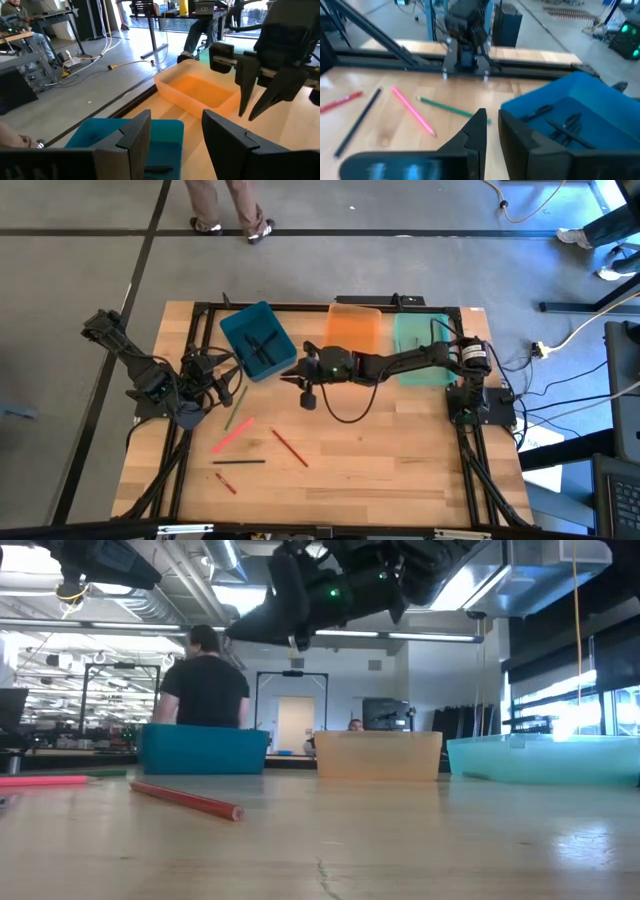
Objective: Sort crayons/erasers/pens/pencils in bins
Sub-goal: Put the red crayon into the light blue bin
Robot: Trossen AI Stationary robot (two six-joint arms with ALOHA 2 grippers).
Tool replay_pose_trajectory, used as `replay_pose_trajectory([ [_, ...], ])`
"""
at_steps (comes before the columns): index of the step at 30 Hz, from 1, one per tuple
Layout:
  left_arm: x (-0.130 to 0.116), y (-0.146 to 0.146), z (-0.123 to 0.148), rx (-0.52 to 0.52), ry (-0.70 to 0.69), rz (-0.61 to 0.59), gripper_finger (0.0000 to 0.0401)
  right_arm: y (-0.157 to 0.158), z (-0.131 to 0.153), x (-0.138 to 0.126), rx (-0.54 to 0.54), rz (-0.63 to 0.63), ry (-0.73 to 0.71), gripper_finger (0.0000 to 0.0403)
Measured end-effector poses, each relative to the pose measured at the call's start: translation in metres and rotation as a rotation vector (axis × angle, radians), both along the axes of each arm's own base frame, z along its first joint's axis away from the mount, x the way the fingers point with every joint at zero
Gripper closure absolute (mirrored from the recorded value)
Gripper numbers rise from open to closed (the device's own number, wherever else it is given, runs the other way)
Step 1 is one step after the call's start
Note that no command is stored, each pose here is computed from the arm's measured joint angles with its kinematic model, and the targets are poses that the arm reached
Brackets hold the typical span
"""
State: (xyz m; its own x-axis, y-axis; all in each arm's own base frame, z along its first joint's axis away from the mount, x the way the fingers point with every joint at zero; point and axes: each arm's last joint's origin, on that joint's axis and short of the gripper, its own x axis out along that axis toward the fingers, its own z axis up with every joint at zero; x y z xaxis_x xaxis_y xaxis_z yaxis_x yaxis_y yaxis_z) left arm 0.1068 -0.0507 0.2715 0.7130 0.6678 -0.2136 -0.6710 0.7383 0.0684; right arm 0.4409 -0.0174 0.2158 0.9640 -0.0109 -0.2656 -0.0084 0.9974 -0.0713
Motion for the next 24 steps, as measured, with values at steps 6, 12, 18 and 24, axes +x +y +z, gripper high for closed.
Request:
replay_pose_trajectory([
  [6,0.000,-0.001,-0.001,-0.021,0.008,-0.011,0.0231,0.002,0.005,0.001,0.023,-0.001,-0.050,0.0349],
  [12,0.005,-0.004,-0.006,-0.078,-0.008,-0.004,0.0231,0.023,0.004,0.001,0.045,0.039,-0.045,0.0349],
  [18,0.014,-0.014,-0.023,-0.188,0.054,-0.037,0.0231,0.061,-0.003,0.002,0.035,0.078,-0.039,0.0349],
  [24,0.032,-0.031,-0.034,-0.290,0.102,-0.095,0.0231,0.101,-0.020,0.011,0.046,0.143,-0.038,0.0349],
])
